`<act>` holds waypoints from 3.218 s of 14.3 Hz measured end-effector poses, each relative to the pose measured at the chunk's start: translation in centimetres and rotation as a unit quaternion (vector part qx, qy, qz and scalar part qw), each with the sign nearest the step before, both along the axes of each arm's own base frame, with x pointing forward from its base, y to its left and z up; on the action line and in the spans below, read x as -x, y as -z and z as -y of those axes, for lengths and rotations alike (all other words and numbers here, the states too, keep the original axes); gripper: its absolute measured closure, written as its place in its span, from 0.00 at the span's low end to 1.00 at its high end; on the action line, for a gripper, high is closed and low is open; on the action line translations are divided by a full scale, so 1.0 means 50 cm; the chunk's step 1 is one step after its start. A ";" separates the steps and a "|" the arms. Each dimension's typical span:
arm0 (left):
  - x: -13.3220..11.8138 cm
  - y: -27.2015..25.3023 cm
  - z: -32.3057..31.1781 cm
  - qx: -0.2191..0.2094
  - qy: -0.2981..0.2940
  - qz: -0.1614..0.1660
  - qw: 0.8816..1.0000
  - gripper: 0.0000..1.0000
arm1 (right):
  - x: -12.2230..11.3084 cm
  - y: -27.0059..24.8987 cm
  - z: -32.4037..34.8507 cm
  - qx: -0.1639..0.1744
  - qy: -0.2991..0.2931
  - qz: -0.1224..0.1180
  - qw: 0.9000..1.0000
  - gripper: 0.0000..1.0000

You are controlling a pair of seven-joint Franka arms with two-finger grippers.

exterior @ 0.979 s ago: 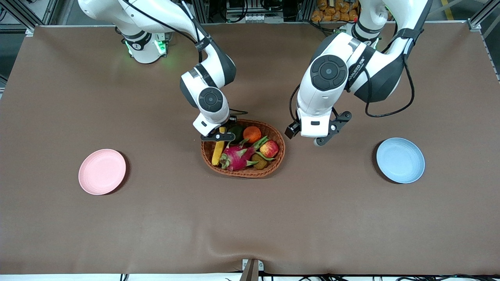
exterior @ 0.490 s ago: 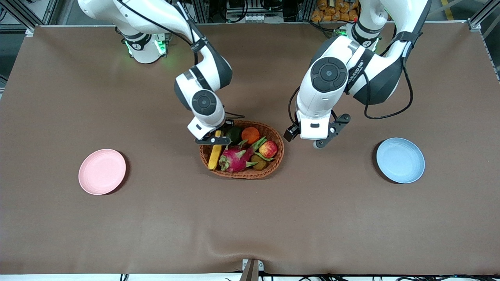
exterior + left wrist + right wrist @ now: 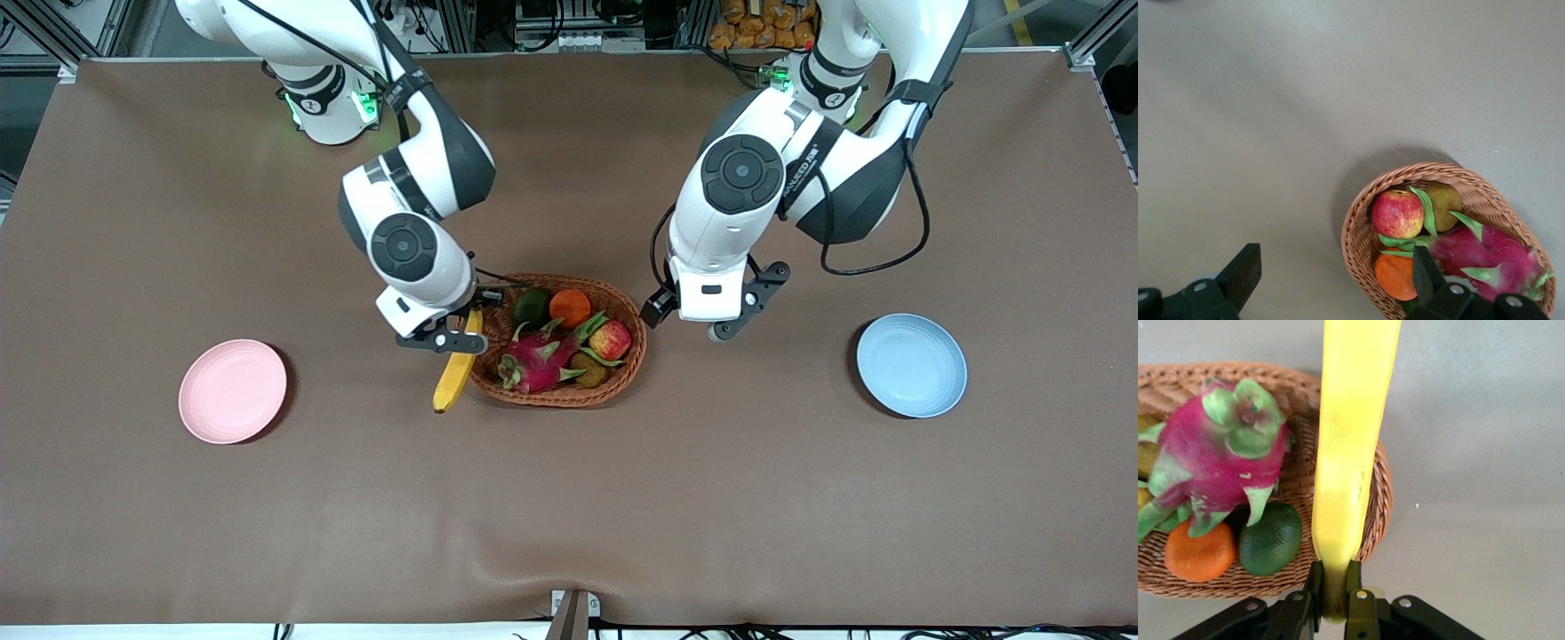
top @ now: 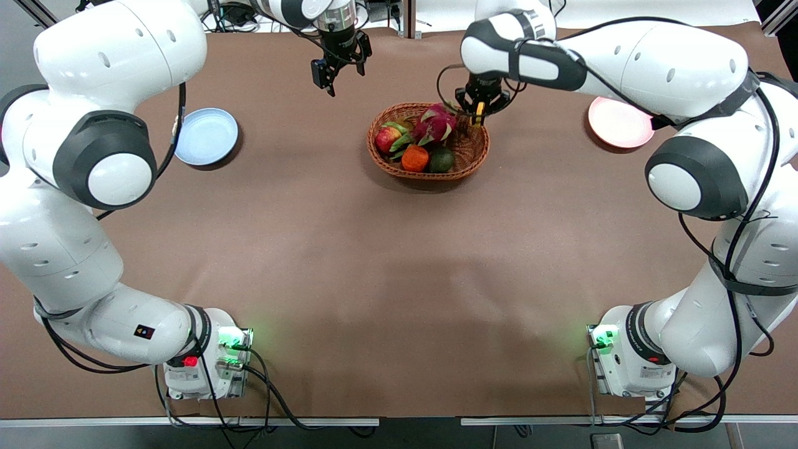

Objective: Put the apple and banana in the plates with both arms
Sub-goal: 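Lift the banana with the right gripper and carry it to the pink plate, then lower the banana onto the pink plate and open the right gripper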

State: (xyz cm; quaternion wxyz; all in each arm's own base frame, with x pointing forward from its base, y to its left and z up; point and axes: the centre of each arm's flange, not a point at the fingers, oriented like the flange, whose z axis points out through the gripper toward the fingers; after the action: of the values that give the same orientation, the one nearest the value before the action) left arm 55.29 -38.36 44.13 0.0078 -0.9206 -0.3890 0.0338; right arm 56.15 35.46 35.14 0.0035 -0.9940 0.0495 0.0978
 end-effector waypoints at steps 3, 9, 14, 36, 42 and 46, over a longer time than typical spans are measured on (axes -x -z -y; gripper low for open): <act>0.002 0.024 0.033 0.012 -0.026 0.010 1.000 0.00 | -0.021 -0.003 0.031 -0.005 -0.013 0.002 1.000 0.83; 0.005 0.086 0.084 0.020 -0.067 0.019 0.997 0.00 | -0.098 -0.010 0.172 -0.023 -0.052 0.011 0.998 0.83; 0.022 0.119 0.118 0.009 -0.098 0.021 0.995 0.00 | -0.131 -0.014 0.228 -0.020 -0.080 0.035 0.996 0.83; -0.018 0.300 0.147 -0.001 -0.501 -0.029 0.865 0.00 | -0.103 0.076 0.983 -0.047 -0.124 -0.019 0.991 0.83; -0.032 0.314 0.142 0.012 -0.506 -0.028 0.862 0.08 | -0.128 0.091 0.955 -0.047 -0.144 -0.009 0.988 0.40; -0.029 0.336 0.143 0.006 -0.506 -0.033 0.862 0.08 | -0.144 -0.033 0.856 -0.036 -0.143 0.009 0.989 0.01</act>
State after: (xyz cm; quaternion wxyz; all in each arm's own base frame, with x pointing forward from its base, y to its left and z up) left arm 56.72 -45.53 27.34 -0.0028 -0.5957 -0.8006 0.0654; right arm 63.32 -7.32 36.79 0.0260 -0.9909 -0.0966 0.0896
